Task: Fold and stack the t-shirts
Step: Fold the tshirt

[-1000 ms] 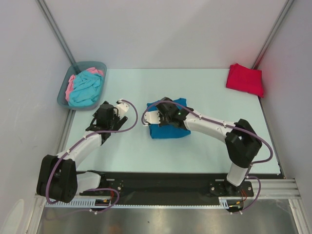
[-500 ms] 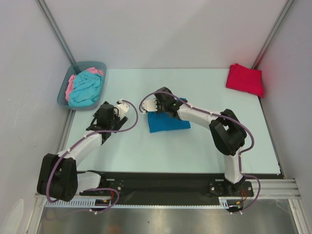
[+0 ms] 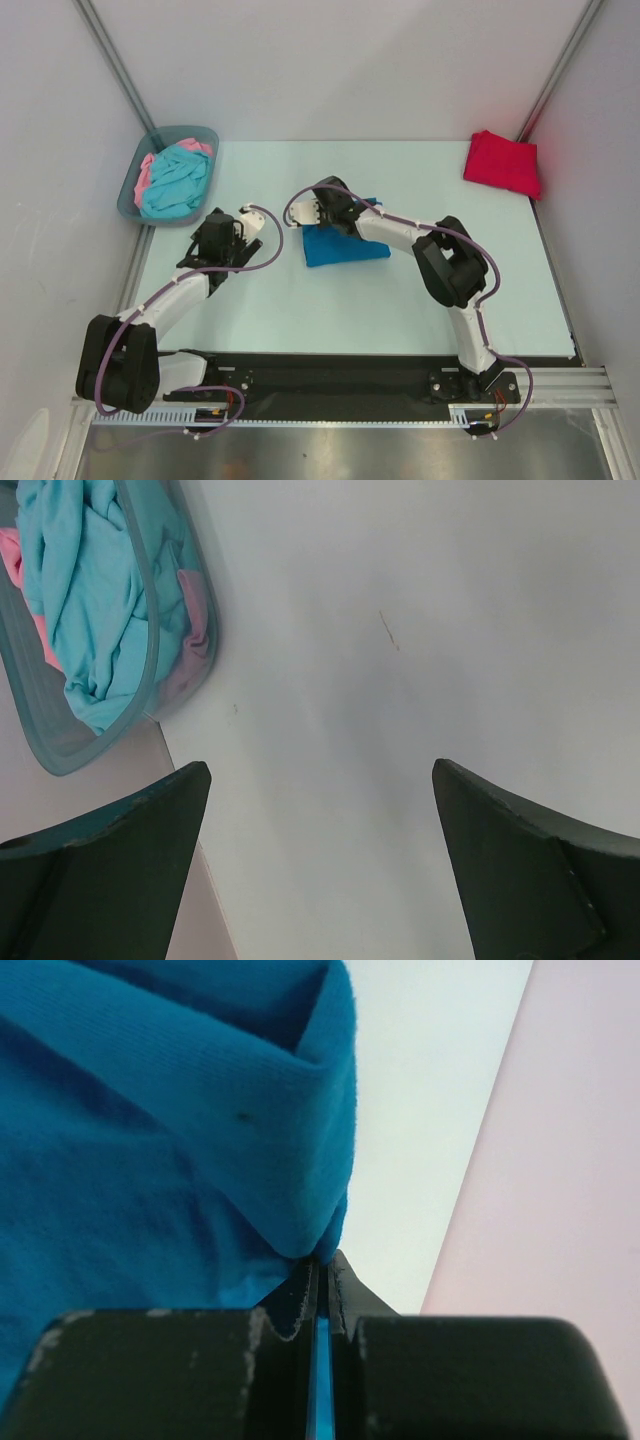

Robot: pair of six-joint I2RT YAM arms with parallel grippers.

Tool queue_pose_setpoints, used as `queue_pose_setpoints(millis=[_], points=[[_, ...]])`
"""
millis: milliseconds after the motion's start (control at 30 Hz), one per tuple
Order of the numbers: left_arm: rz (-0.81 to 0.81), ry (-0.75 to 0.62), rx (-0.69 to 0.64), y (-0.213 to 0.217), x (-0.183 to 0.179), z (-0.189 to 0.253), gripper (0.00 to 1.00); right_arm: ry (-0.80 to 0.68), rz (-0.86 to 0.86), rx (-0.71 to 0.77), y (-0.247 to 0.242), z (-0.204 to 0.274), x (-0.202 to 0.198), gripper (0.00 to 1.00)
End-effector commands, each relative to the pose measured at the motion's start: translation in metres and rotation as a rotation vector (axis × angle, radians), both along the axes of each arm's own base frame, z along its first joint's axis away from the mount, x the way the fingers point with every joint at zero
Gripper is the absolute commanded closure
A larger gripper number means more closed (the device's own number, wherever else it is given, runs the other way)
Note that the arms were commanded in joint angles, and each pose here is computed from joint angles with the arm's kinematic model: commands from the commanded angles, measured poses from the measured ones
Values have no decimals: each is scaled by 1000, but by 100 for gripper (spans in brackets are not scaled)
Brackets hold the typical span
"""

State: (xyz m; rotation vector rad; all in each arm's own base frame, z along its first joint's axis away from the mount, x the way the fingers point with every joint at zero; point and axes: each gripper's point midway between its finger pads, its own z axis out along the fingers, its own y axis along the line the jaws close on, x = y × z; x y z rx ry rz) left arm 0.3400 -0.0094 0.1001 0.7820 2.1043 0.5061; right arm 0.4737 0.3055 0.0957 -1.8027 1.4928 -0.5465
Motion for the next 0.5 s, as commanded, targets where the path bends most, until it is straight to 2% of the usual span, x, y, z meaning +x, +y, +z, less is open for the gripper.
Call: queue_pose_setpoints(millis=[0,467], points=[[9,-37,-3,2,7,10,0,-78,-30,42,0,28,20,100],[10,-33,-4,2,7,9,0,-91,-66,39,-7,20,43,100]])
